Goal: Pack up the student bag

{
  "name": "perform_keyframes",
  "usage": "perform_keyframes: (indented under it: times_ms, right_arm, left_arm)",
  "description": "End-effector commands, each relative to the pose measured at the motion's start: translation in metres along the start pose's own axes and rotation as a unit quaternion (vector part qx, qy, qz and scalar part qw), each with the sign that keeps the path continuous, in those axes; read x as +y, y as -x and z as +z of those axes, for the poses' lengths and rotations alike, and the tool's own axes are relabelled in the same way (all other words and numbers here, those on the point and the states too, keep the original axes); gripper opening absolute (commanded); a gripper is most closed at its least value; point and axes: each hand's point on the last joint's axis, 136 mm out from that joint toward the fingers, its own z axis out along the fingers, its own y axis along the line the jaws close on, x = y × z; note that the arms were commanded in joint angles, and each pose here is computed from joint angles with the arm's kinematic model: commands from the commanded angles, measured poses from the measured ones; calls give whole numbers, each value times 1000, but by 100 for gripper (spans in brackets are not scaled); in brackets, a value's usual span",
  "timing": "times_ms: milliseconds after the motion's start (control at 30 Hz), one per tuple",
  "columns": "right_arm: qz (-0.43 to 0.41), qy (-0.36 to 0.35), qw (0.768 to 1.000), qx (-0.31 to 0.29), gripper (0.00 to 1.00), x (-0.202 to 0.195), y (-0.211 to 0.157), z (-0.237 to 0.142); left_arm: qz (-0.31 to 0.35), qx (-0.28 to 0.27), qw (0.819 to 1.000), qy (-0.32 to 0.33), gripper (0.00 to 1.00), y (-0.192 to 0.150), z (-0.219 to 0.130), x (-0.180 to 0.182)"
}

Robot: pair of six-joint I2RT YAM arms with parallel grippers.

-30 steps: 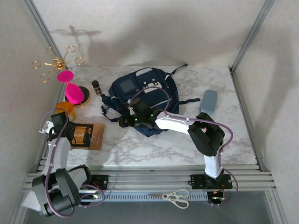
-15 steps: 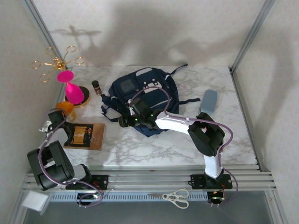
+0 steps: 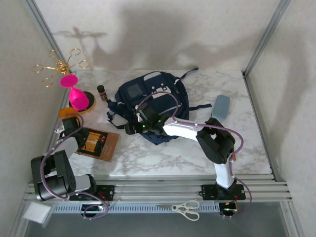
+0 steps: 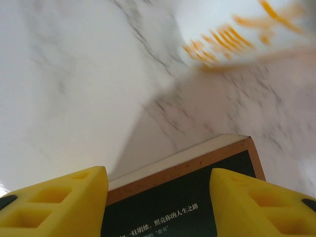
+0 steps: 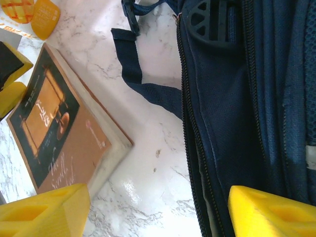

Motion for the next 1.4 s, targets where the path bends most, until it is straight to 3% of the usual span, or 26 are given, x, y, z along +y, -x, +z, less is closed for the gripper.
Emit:
perform_keyframes:
  times_ms: [0,467,600,767,867,1033,1233,1367]
  right_arm:
    - [3,6,1000,4,77,2,7,6]
    - [6,14,996,92,77,21,-25,67]
    - [-13,-17,994,103,76,25,-36,61]
    - [-12,-69,996,52,77,24,-19,15]
    - [-28,-83,994,62,76,32,-34,5]
    - [-30,-73,991,109,73,31,-68,27]
    - [-42,-86,988,117,78,29,-61,50]
    - [-46,-48,987,146,75,36,-71,64]
  left_arm:
    - [32,73,997,-25,56,-50,-2,-7]
    - [69,110,987,-93,54,-90,-10,-32]
    - [73,110,987,-89,55,-92,-10,-32]
    - [75,106,988,-81,55,-94,-9,-25]
    - [80,107,988,-80,55,-96,-9,-25]
    - [79,106,988,-83,54,-97,-9,-26]
    - [81,106,987,-86,54,-99,-10,-27]
    - [84,109,987,-87,54,-101,-10,-30]
